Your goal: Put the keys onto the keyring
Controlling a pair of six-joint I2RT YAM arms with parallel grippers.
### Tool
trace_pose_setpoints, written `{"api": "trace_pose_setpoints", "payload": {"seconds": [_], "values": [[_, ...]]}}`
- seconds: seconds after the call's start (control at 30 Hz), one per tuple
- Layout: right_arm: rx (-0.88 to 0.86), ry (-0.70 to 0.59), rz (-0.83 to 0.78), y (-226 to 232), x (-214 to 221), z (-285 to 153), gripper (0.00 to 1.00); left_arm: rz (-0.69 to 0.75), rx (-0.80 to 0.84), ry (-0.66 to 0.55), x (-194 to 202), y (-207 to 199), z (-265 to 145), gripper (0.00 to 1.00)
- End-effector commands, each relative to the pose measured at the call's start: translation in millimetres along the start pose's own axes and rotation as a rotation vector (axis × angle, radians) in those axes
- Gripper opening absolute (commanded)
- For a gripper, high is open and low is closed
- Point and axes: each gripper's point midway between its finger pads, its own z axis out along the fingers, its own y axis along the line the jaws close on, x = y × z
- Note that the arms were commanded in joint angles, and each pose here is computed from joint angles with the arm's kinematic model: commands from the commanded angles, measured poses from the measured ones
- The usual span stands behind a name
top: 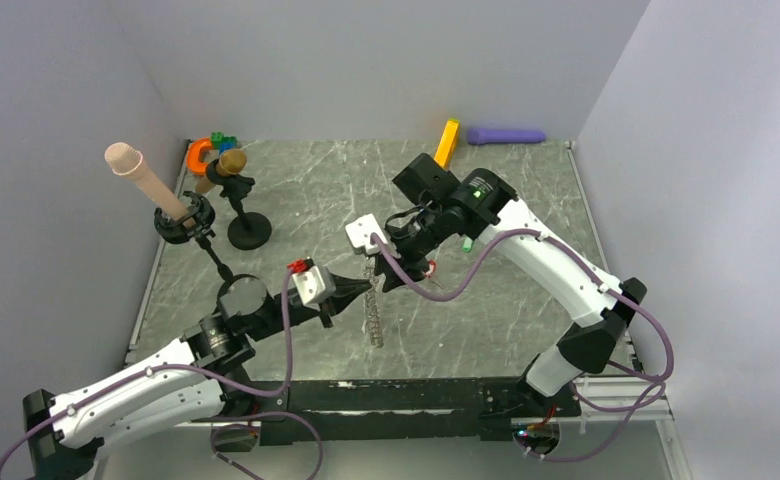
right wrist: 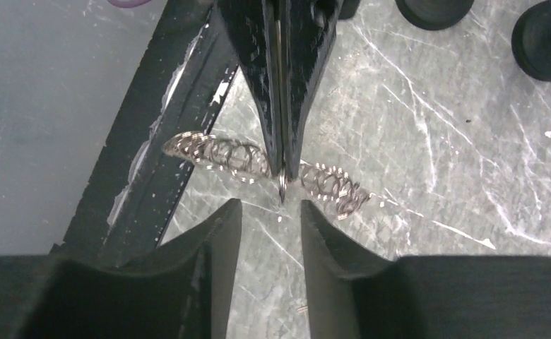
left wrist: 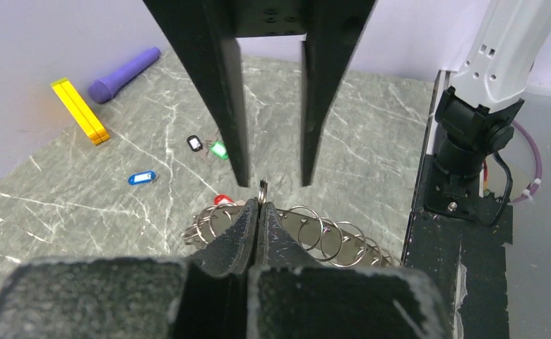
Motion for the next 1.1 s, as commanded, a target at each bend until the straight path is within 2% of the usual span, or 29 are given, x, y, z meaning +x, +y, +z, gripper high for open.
{"api": "trace_pose_setpoints", "payload": {"seconds": [0.0,0.17,0.37,0.6,1.07], "values": [[0.028,-0.155,0.053,-3,-16,-17,0.45,-0.018,-0.042,-0.214,-43,5,-11,0.00],[0.003,-0.346,0.089,-8,-22,-37,0.46,-0.062,-0.052,-0.324,-51,4,-18,0.00],[-0.010,-0.429,0.101,-15,-33,-37,0.45,-0.074,-0.068,-0.408,-61,8,-15,0.00],[-0.026,-0.465,0.112,-19,-40,-35,0.42,-0.079,-0.081,-0.454,-66,11,-11,0.00],[-0.067,-0.478,0.117,-14,-45,-30,0.27,-0.090,-0.079,-0.481,-68,12,-4,0.00]]}}
